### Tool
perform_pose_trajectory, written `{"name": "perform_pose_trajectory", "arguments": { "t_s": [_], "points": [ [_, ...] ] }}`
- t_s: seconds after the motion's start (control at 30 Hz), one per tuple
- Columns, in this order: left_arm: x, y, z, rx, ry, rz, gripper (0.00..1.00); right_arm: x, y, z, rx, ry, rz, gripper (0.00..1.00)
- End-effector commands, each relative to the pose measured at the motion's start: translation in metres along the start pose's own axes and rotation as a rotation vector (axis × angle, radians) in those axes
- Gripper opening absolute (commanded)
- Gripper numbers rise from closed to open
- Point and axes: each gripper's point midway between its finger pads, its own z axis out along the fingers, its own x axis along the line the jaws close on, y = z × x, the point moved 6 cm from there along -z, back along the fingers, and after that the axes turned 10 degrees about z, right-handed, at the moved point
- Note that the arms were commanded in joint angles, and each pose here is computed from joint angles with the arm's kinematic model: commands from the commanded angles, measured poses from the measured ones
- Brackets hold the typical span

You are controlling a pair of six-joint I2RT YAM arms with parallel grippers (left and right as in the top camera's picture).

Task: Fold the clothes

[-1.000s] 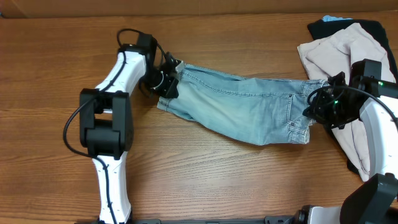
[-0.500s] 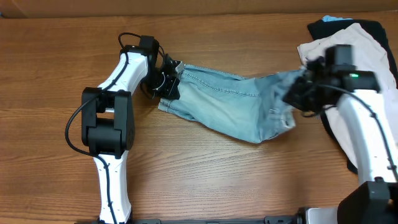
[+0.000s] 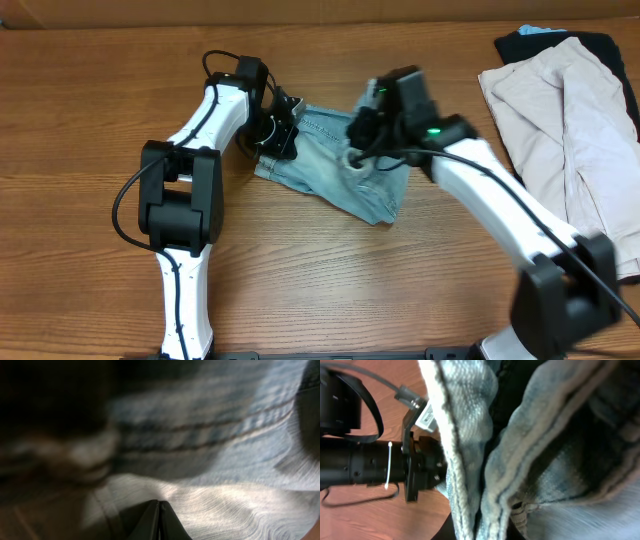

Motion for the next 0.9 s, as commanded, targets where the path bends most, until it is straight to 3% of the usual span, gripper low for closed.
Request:
{"name": "perform_pose_trajectory", "arguments": {
  "t_s": [0.0, 0.4, 0.53, 0.7, 0.87],
  "points": [
    [-0.001, -0.001, 0.016, 0.028, -0.001, -0.022, 0.04, 0.025, -0.008, 0.022, 0.060, 0.124, 0.002, 0.04],
    [0.000, 0.000, 0.016, 0.023, 0.005, -0.048, 0.04, 0.071, -0.025, 0.034, 0.014, 0.270, -0.054, 0.06],
    [0.000, 0.000, 0.016, 0.026, 0.005, -0.052, 0.04, 0.080, -0.030, 0.032, 0.042, 0.323, -0.073, 0.18],
    [0.001, 0.000, 0.015, 0.028, 0.012, -0.065, 0.05, 0.094, -0.038, 0.025, 0.120, 0.428, -0.135, 0.46],
    [0.011, -0.005, 0.003, 0.047, 0.037, -0.154, 0.30, 0.102, -0.036, 0.012, 0.193, 0.496, -0.147, 0.58]
  ]
}}
